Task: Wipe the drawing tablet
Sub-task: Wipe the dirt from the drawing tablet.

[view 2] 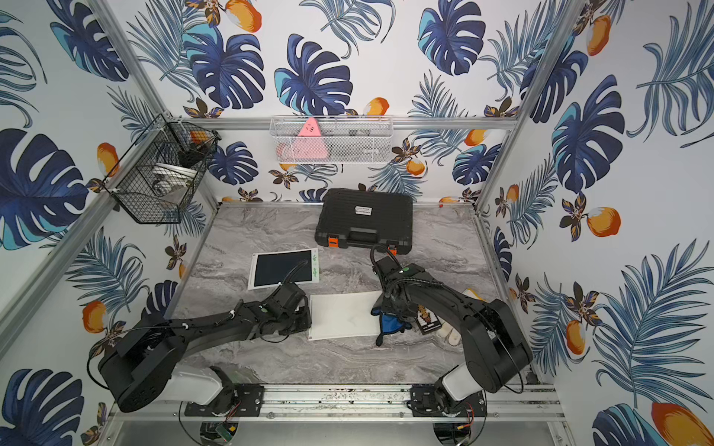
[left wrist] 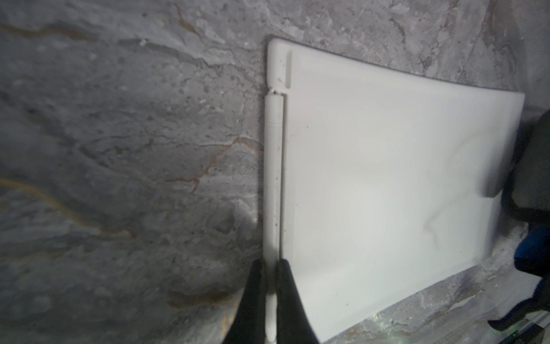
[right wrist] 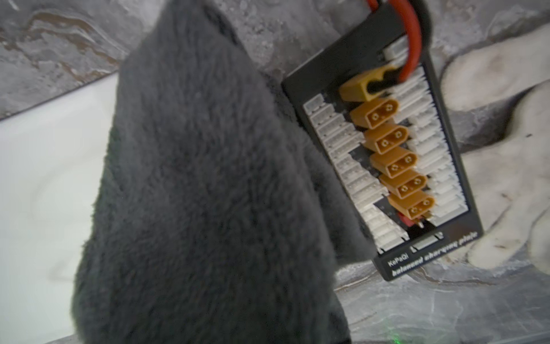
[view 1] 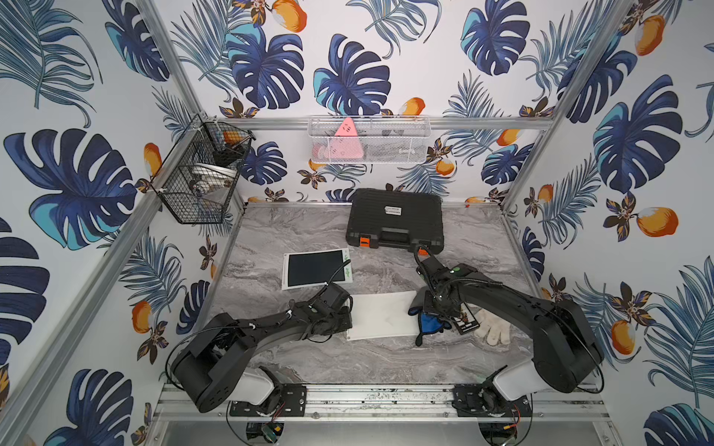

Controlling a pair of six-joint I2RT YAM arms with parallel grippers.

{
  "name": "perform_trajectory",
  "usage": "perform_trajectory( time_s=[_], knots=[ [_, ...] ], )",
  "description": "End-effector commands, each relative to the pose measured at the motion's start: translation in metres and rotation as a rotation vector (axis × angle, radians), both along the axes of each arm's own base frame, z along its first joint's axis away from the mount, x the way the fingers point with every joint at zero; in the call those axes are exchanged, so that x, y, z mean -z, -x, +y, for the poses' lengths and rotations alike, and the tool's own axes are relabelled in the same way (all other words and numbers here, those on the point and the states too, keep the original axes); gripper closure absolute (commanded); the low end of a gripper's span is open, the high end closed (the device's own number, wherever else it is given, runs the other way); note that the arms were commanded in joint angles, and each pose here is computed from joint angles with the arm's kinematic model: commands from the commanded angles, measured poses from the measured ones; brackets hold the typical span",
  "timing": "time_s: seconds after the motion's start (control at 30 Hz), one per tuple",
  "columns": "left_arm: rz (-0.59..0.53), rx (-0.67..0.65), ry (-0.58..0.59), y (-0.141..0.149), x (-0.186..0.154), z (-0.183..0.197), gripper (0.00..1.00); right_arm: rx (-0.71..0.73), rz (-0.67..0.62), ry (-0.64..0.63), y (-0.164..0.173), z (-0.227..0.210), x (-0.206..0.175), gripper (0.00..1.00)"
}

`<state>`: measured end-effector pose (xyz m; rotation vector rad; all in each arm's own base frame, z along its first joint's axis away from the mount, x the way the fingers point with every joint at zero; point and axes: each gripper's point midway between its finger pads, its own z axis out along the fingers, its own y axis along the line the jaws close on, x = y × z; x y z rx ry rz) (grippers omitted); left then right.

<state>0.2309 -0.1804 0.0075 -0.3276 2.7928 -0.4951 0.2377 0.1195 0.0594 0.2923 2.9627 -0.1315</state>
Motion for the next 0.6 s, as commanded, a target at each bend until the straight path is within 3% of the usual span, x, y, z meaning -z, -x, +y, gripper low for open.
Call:
perform_trajectory(
  time_s=[0.0,0.2,0.4,0.57],
  knots=[
    [0.38,-0.009,-0.379,0.095,0.033,0.087,0.98,-0.028,-0.012,0.041,0.004,0.0,-0.004,1.0],
    [0.375,0.009,-0.355,0.093,0.035,0.081,0.98,-0.2,-0.002,0.092,0.013,0.042,0.008,1.0],
    [0.357,0.032,-0.314,0.086,0.039,0.071,0.98,-0.326,0.02,-0.008,0.016,0.11,0.026,1.0],
    [0.34,0.042,-0.258,0.087,0.041,0.063,0.98,-0.401,0.032,-0.163,0.024,0.181,0.032,1.0]
  ],
)
